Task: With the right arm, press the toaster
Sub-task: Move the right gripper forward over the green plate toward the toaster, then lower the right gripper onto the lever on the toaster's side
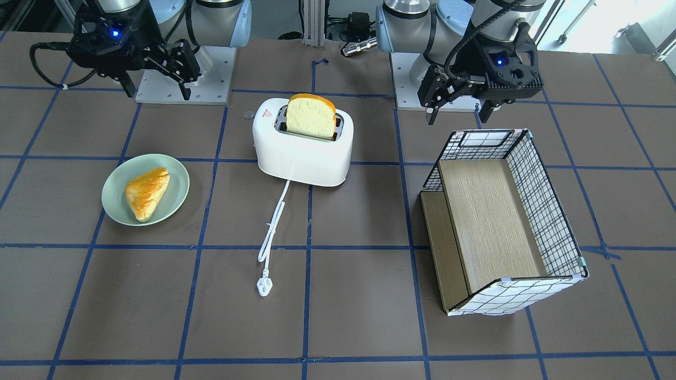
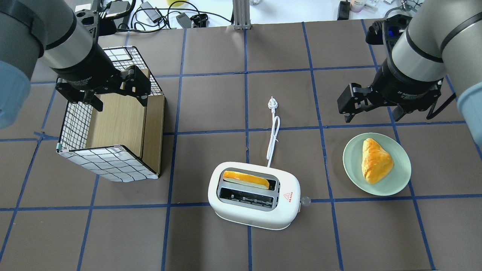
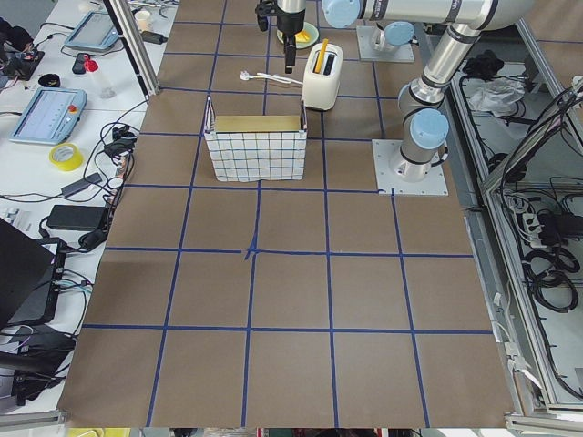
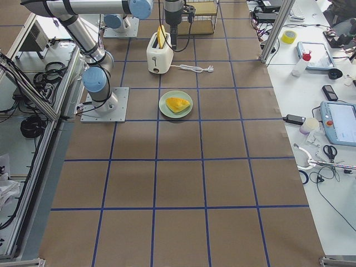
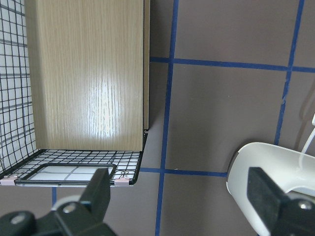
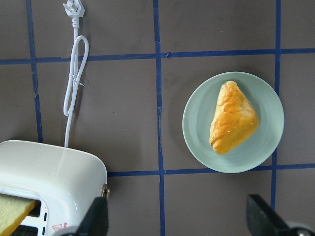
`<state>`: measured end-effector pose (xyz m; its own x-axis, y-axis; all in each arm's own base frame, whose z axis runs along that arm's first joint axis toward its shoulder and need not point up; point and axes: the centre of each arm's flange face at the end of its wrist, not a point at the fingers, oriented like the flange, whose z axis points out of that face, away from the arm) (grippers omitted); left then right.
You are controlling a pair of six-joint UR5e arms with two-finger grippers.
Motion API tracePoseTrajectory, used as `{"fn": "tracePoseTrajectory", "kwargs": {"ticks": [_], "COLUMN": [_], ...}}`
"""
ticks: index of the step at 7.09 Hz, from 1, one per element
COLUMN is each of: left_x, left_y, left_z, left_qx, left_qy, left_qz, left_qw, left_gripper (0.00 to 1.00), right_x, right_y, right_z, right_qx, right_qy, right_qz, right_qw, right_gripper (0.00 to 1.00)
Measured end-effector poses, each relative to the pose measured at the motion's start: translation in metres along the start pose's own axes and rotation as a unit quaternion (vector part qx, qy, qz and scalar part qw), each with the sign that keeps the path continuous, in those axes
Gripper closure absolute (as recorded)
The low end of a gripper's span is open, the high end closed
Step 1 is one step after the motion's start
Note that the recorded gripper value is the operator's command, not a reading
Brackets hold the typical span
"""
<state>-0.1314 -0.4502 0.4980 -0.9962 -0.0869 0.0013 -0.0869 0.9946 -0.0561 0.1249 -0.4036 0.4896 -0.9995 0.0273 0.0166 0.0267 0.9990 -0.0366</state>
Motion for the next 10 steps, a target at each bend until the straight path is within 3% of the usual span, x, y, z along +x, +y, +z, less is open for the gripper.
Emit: {"fn": "tracePoseTrajectory", "kwargs": {"ticks": [7, 10], "left_x": [0.000, 0.000], "left_y": [0.000, 0.000], "left_z": [-0.001, -0.001], "left_qx": [0.001, 0.001], "left_qy": [0.000, 0.000], "left_qz": [0.000, 0.000], "left_qw": [1.0000, 1.0000], "left_gripper": [0.00, 0.00], "right_x": [-0.001, -0.002], "right_y": [0.000, 0.016], "right_z": [0.000, 0.025], "right_qx": [-0.001, -0.031], "right_qy": [-0.001, -0.006], "right_qz": [0.009, 0.020], "right_qw": [1.0000, 0.9993], "right_gripper": [0.00, 0.07]}}
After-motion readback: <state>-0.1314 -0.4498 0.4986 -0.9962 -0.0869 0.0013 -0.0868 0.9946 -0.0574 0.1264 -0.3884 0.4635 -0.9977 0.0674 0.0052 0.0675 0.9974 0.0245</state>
